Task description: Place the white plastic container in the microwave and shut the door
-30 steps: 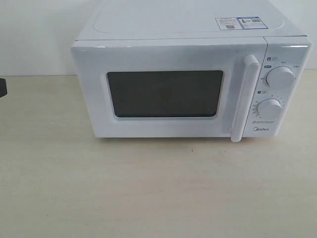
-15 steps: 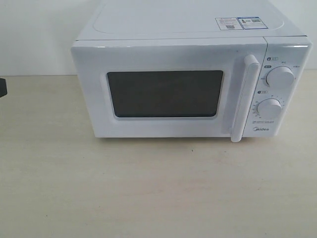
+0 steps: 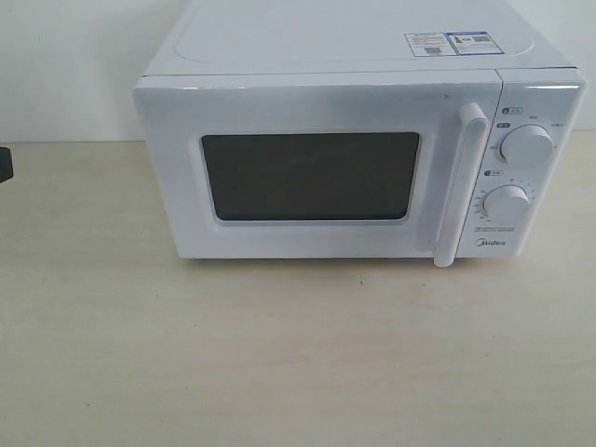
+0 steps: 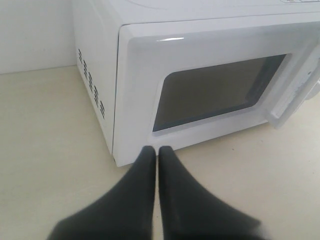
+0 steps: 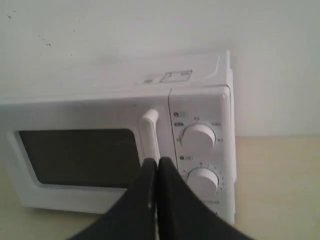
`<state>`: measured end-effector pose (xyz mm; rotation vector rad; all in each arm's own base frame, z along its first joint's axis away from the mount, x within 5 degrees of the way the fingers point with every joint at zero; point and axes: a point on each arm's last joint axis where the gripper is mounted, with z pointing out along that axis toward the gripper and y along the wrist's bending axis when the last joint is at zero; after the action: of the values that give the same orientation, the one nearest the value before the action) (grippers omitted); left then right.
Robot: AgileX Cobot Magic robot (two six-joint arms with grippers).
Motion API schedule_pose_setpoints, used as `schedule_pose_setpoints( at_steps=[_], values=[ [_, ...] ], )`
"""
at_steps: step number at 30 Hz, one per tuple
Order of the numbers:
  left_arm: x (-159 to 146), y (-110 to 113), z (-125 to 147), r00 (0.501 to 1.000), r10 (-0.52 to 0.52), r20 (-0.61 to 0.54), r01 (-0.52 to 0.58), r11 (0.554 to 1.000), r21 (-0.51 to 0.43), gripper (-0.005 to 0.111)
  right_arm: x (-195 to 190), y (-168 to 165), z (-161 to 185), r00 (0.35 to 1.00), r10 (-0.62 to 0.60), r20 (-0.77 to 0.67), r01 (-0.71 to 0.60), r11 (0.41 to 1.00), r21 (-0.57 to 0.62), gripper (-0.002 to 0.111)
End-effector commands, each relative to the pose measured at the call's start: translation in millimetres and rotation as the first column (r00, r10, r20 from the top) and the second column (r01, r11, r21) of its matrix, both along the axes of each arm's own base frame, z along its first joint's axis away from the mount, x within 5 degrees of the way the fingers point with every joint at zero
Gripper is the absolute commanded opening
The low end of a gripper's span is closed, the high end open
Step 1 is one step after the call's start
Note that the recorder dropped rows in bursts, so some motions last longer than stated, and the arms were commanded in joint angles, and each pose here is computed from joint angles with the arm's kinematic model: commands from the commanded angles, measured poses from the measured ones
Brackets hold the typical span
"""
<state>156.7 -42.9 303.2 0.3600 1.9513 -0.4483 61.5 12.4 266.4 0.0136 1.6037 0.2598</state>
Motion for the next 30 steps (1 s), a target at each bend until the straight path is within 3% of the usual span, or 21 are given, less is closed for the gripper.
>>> schedule_pose_setpoints(
  at_steps=[1, 6, 19, 30],
  values=[
    [0, 0, 0, 1.0, 0.004, 0.003, -0.004, 1.0, -0.006, 0.004, -8, -4, -6, 0.999, -0.038, -0.032, 0.037, 0.999, -0.024, 0.0],
    [0, 0, 0, 1.0, 0.004, 0.003, -0.004, 1.0, -0.006, 0.004, -21, -5, -16, 0.999, -0.031, -0.015, 0.027, 0.973, -0.228, 0.0],
    [0, 0, 0, 1.0, 0.004, 0.003, -0.004, 1.0, -0.006, 0.004, -8, -8, -84, 0.977, -0.078, -0.2, 0.042, 0.983, -0.176, 0.0],
    [0, 0, 0, 1.0, 0.006, 0.004, -0.006, 1.0, -0.005, 0.004, -8, -9, -84, 0.977, -0.082, -0.196, 0.036, 0.973, -0.229, 0.0]
  ],
)
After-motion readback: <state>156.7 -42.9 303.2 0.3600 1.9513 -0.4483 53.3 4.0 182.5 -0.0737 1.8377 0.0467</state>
